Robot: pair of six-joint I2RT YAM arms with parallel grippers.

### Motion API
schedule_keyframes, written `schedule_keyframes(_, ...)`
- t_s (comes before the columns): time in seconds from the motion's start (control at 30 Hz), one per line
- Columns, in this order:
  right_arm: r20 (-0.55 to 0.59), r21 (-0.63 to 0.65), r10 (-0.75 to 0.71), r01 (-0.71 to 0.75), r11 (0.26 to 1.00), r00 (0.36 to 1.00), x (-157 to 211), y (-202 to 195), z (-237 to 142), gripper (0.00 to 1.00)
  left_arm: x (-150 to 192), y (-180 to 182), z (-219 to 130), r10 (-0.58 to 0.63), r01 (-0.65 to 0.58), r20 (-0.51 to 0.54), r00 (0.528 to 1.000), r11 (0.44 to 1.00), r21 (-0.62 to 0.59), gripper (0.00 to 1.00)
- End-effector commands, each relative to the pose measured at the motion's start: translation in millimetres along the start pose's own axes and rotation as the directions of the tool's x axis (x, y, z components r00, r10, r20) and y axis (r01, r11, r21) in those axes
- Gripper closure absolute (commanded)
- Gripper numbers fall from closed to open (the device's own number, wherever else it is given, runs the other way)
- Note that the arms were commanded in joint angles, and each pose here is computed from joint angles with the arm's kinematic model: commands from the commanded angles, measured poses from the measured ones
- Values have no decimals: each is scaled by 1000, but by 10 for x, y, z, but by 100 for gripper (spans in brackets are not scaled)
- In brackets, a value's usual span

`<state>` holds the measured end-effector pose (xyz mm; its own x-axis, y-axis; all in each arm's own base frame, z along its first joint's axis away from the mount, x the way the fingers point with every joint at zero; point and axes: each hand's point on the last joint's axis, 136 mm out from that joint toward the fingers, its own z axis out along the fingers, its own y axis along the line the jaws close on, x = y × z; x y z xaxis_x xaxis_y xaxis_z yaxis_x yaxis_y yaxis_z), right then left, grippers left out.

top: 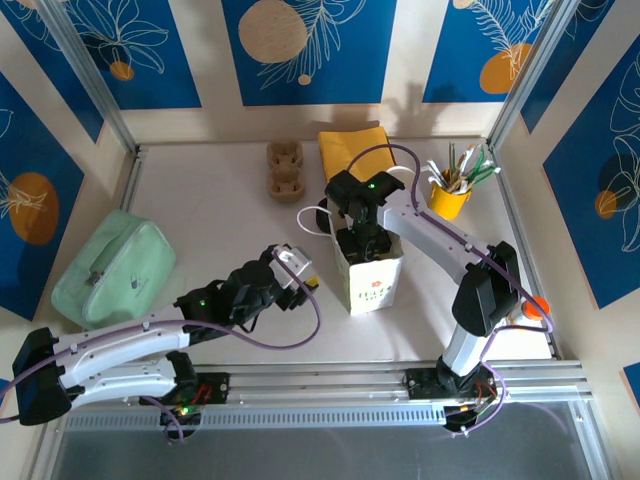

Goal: Pack the takeout coffee

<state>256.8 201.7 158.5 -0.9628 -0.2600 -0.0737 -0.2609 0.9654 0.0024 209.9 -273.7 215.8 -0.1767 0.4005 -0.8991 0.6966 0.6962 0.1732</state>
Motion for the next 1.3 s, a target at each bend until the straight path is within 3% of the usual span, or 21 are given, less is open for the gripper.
schedule_keyframes(0.0,35,-54,1,1,999,999,-14,29,-158,39,-88,1,-29,-3,3,11,1000,1000,-5,21)
schedule_keyframes(0.7,135,-107,5,9,994,991,-91,46,-595,32,-87,6,-23,-4,4,6,1000,1000,-10,21)
schedule_keyframes(1.27,264,-220,20,40,975,964,-154,130,-1047,34,-112,-1,-5,0,0,7,1000,1000,-9,21)
